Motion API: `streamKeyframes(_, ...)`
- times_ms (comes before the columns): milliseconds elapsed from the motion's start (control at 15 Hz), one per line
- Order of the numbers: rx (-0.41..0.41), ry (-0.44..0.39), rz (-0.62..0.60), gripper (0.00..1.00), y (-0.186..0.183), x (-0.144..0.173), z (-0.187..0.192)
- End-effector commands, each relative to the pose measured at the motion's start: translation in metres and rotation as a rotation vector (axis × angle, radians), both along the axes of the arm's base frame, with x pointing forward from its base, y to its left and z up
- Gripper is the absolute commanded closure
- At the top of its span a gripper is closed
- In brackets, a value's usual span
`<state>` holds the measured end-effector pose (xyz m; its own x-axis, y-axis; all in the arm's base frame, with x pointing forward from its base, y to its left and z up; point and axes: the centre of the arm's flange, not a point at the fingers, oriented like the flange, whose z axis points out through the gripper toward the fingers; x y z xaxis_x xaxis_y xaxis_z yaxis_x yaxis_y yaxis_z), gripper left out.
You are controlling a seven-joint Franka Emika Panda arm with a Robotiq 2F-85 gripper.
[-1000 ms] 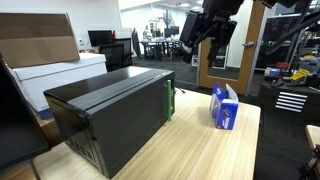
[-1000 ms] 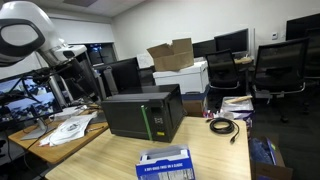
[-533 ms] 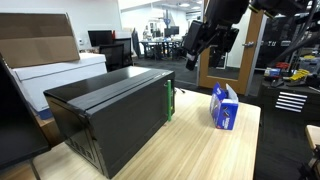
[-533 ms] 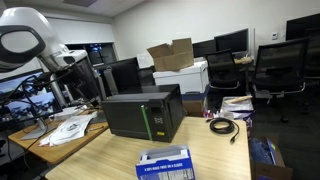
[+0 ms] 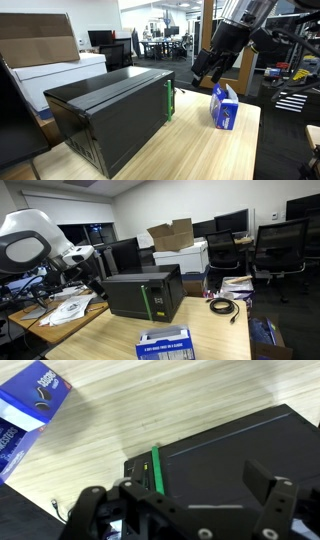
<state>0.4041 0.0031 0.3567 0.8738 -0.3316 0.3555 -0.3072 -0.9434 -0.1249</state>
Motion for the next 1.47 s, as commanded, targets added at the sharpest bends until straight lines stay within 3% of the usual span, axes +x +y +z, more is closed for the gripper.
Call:
streamKeyframes(0, -0.009, -0.003, 0.072, 0.00, -0.022, 0.007, -0.027)
streamKeyframes(200, -0.031, -0.008, 0.125, 0.00, -0.040, 0.022, -0.043)
streamKeyframes(533, -0.048, -0.088, 0.167, 0.00, -0.064, 0.057, -0.063)
streamKeyframes(1000, -0.064, -0.200, 0.294, 0.00, -0.063, 0.118, -0.077)
streamKeyframes(1200, -0.117, -0.147, 0.367, 0.00, -0.083, 0.139, -0.086)
streamKeyframes(1400, -0.162, -0.082, 0.436, 0.00, -0.121, 0.154, -0.120)
